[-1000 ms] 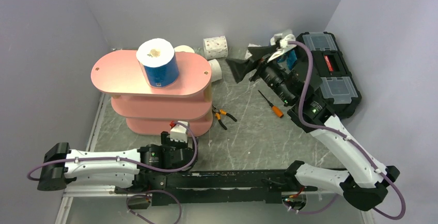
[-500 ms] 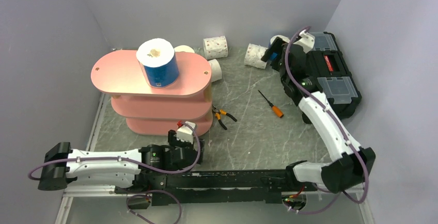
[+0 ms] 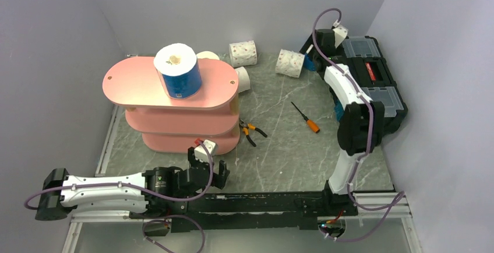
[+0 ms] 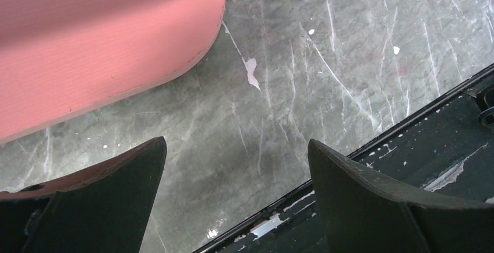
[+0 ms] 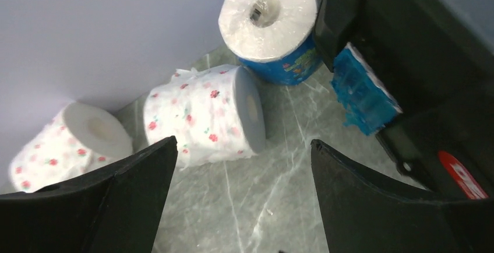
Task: Place and organize the paper towels onto the shelf
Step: Move the paper towel to the center of the board.
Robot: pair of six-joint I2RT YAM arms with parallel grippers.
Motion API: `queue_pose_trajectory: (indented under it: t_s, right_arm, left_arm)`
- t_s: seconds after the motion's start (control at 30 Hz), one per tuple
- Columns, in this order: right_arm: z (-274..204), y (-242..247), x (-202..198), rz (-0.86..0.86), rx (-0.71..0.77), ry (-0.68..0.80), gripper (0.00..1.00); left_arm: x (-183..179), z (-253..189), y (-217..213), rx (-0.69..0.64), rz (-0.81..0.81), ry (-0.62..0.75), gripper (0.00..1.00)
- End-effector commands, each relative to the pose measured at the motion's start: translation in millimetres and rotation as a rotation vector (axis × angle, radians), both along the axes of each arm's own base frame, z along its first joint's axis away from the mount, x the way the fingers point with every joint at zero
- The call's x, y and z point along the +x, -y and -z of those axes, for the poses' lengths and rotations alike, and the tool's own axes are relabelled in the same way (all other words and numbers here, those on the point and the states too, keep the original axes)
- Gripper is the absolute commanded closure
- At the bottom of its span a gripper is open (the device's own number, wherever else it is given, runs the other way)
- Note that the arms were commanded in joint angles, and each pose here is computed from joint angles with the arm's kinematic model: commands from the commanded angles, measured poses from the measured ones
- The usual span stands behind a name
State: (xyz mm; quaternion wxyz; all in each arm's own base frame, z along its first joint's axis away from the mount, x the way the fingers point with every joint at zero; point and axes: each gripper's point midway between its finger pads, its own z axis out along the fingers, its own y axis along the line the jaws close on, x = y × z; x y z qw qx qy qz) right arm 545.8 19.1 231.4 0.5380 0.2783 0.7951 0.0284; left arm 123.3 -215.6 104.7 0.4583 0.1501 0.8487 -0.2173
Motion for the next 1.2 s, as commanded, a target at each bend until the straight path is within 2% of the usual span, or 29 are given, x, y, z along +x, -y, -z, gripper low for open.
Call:
queue_pose_trajectory:
  t_s: [0.0, 0.27, 0.4, 0.63, 0.97, 1.17]
  right_arm:
    - [3.4, 3.0, 38.2, -0.024, -0.031, 0.037, 0.14]
    - [23.2, 4.7, 83.6, -0.052, -0.101, 0.068, 0.14]
    - [30.7, 7.3, 99.8, -0.053, -0.118, 0.066, 0.13]
    - [35.3, 8.3, 118.4, -0.057, -0.136, 0.118, 0.13]
    - [52.2, 13.9, 144.1, -0.071, -0.154, 0.127, 0.13]
    - [53.8, 16.4, 154.8, -0.076, -0.174, 0.139, 0.13]
  left_arm:
    - [-0.7, 0.6, -0.2, 0.019, 0.029, 0.022, 0.02]
    - [3.6, -5.3, 12.0, -0.033, 0.079, 0.103, 0.02]
    - [6.0, -2.7, 19.7, -0.003, 0.097, 0.124, 0.01]
    - [10.6, 8.7, 27.1, 0.092, 0.101, 0.134, 0.01]
    - [12.3, 6.7, 27.4, 0.047, 0.100, 0.162, 0.01]
    - [13.5, 8.7, 30.0, 0.071, 0.100, 0.164, 0.01]
